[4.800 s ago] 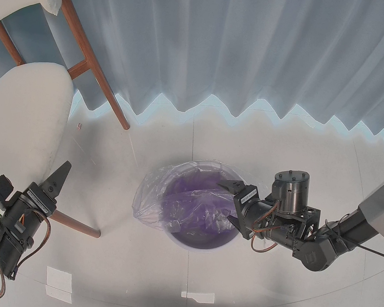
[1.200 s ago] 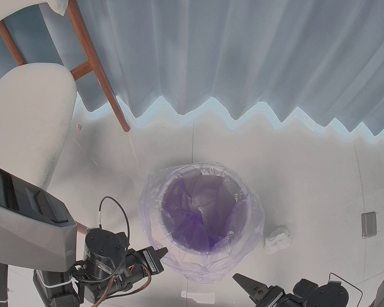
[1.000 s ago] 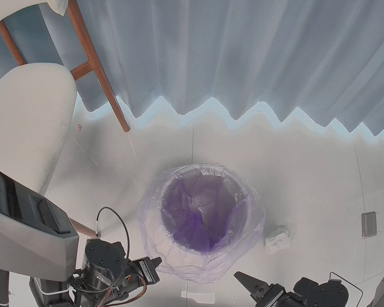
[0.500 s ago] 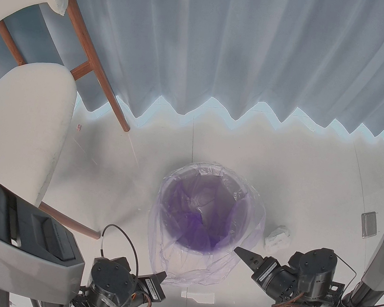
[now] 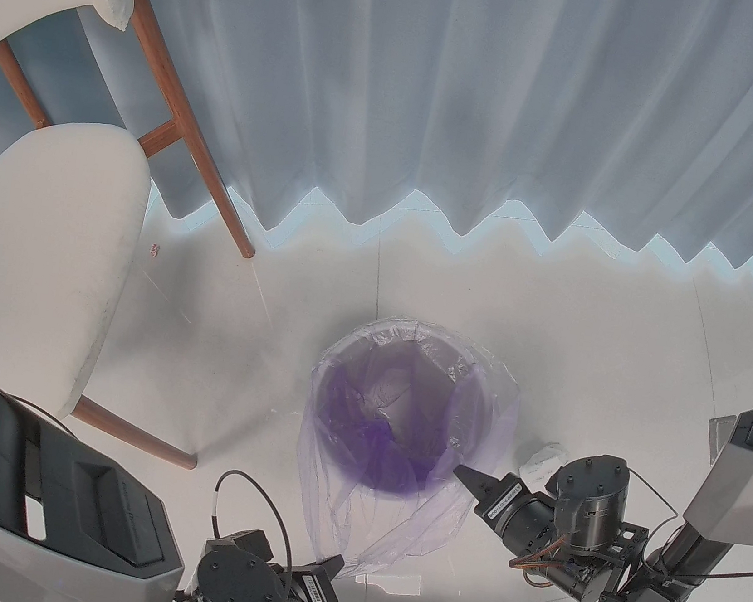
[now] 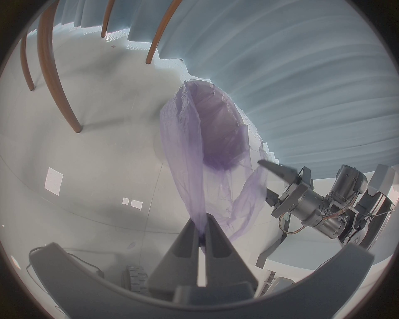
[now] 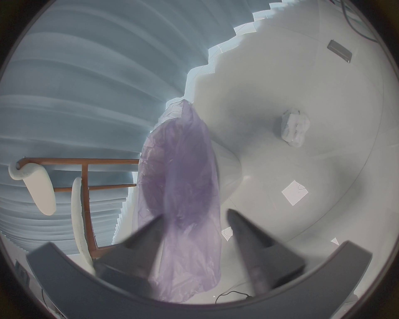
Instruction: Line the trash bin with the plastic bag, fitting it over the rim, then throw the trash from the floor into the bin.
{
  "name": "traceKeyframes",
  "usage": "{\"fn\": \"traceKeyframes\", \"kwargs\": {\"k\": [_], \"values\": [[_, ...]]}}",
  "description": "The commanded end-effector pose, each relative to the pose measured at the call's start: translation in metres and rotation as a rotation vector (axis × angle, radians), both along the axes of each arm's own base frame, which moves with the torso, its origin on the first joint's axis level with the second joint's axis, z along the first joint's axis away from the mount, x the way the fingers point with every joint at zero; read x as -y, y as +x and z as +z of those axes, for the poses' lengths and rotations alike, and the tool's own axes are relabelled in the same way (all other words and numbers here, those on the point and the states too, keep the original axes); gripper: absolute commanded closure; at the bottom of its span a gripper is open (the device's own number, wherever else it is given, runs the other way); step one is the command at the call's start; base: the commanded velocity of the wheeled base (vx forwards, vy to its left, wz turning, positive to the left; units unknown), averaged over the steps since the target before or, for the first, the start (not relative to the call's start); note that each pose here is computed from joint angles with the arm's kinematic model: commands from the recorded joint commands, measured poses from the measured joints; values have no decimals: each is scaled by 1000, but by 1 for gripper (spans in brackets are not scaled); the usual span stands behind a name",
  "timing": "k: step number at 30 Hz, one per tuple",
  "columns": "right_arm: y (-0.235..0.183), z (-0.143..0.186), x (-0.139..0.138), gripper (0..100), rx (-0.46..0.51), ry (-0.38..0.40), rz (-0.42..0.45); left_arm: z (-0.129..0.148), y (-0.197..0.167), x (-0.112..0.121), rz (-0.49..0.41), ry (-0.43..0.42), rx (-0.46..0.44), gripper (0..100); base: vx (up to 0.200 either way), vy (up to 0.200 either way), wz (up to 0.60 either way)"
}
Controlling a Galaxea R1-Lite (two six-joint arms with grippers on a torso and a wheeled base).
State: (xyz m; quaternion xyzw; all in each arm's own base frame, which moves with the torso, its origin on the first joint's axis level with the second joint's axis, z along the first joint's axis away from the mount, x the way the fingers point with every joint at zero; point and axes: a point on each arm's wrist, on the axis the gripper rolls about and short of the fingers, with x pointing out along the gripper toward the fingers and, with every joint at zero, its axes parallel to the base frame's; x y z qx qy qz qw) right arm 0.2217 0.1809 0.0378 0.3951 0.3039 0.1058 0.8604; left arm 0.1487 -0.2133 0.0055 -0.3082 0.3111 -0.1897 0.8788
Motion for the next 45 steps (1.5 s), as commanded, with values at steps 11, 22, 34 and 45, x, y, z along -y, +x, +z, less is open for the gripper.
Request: {"fn": "traceKeyframes", "kwargs": {"k": [11, 22, 34, 45], "values": [[-10, -30, 27, 100, -106, -82, -56, -13, -4, 3, -32, 50, -20, 100, 0, 0, 0], [22, -73, 35, 100, -52, -113, -111, -35, 26, -16, 25, 192, -13, 100, 0, 0, 0], [76, -68, 44, 100, 66, -71, -194, -41, 67, -13, 71, 195, 68, 100, 0, 0, 0], [101, -60, 37, 100, 105, -43, -203, -41, 81, -24, 122, 204, 76, 100, 0, 0, 0]]}}
